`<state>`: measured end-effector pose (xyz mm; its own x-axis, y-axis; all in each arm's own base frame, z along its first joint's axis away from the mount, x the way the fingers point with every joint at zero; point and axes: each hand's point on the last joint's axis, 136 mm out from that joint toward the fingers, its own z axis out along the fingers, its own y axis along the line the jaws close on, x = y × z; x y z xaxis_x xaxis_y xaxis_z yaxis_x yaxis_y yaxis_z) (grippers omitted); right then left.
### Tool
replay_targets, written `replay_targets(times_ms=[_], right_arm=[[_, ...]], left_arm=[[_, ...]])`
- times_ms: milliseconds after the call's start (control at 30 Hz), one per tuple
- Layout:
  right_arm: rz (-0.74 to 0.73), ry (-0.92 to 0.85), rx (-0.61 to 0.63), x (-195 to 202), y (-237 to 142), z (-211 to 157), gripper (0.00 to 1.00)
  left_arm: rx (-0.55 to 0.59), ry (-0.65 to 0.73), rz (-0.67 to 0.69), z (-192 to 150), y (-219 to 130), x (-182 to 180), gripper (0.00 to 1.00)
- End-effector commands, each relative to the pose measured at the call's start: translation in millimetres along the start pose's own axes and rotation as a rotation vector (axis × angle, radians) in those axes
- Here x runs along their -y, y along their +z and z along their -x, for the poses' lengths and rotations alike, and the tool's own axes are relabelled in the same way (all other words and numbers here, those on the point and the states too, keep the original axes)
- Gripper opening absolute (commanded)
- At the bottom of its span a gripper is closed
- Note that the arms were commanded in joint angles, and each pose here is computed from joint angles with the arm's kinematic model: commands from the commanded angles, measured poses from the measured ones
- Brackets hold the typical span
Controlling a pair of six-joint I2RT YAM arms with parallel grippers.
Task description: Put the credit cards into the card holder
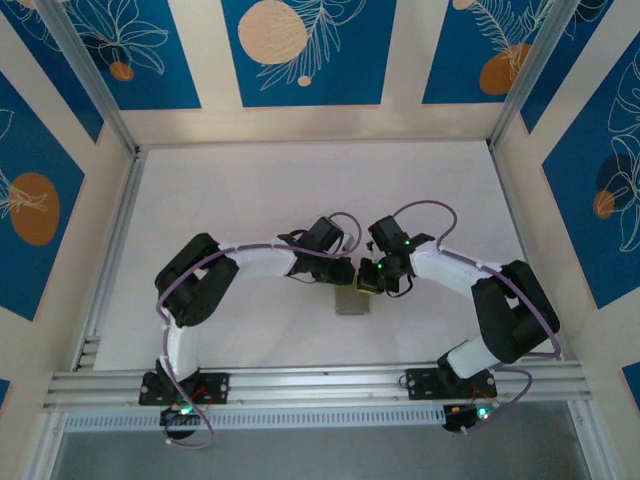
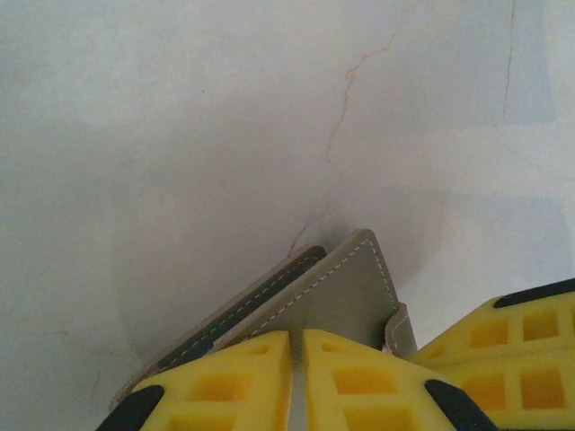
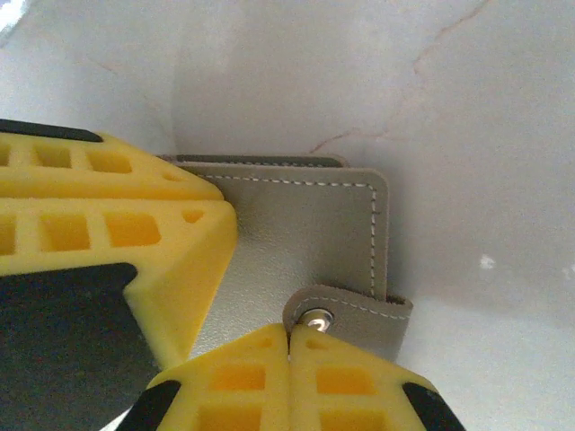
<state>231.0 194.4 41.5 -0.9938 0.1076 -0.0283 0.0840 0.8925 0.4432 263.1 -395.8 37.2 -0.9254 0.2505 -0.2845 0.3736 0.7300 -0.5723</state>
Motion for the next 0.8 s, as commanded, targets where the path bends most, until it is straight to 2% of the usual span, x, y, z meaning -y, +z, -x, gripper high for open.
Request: replay_targets(times_ms=[0,133,333,767], right_arm=[[0.106,-0.002,-0.020,-16,-4,-6,0.00],[0.152,-0.017,-0.031,-19,-11,-17,0.00],[0.144,-0.008,-0.039,-8,-20,-31,0.00],[0.156,-0.028,-0.116,-14,-3,-26,0.00]], left_arm=[[-0.090,-0.039,0.044,-32,14,-17,0.13],[-0.084,-0.040,0.041,-30,14,-16,0.13],[-0.082,-0.047,0.039,-30,17,-17,0.13],[-0.078,-0.052,0.027,-30,21,-17,0.13]])
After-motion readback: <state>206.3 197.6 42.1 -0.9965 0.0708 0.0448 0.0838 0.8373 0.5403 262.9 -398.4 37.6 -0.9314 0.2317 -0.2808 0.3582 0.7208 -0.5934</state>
